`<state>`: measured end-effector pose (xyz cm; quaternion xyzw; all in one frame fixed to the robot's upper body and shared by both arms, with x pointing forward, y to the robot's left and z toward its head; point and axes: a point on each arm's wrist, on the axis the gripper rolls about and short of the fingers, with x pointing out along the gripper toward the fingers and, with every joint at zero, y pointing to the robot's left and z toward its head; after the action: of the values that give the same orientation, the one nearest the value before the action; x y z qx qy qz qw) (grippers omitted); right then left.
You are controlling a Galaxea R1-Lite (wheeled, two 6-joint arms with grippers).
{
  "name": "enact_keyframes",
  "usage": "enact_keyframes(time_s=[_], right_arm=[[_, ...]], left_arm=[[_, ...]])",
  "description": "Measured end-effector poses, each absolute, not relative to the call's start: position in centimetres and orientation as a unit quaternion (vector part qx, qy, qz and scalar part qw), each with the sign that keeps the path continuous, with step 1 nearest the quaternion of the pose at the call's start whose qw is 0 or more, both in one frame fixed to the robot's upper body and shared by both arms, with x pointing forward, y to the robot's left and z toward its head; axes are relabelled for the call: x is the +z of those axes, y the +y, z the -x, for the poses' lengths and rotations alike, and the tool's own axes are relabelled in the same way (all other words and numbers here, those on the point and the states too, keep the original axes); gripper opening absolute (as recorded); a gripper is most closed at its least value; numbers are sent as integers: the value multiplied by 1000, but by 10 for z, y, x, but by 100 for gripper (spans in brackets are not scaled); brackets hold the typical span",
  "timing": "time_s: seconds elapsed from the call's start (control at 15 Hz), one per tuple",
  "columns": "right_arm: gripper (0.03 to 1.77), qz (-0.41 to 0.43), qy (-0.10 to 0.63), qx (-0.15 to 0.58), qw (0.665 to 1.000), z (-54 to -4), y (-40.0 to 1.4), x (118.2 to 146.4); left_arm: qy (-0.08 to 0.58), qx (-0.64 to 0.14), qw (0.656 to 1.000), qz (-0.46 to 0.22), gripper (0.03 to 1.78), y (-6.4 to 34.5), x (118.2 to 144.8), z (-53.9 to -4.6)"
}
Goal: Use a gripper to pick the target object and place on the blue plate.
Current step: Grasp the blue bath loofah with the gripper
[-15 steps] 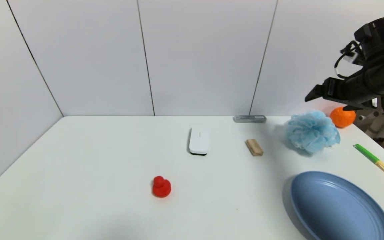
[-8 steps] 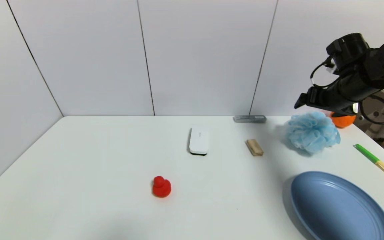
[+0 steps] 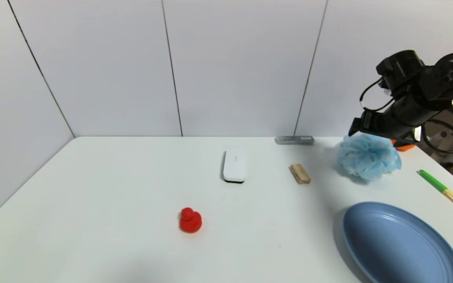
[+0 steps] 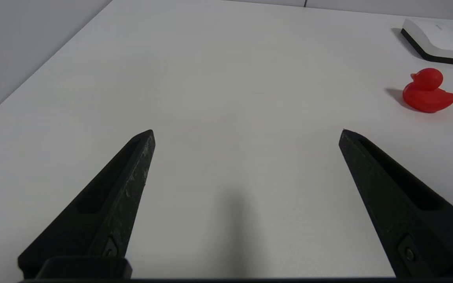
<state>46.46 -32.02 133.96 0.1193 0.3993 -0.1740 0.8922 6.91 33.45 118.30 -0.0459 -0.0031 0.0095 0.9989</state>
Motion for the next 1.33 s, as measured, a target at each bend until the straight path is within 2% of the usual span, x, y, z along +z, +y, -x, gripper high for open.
enact_keyframes(time_s=[0.87,1.13,1.33], right_arm=[[170,-113,428,-180,878,-487,-320,1306],[110,-110,430,-181,877,-492,-321,1300],[79,-112,425,-181,880,-495,-321,1298]], left_arm=[[-3,10,999,45,169,335,1183,-69],[-3,10,999,46,169,335,1183,-69],[-3,10,999,45,169,335,1183,-69]])
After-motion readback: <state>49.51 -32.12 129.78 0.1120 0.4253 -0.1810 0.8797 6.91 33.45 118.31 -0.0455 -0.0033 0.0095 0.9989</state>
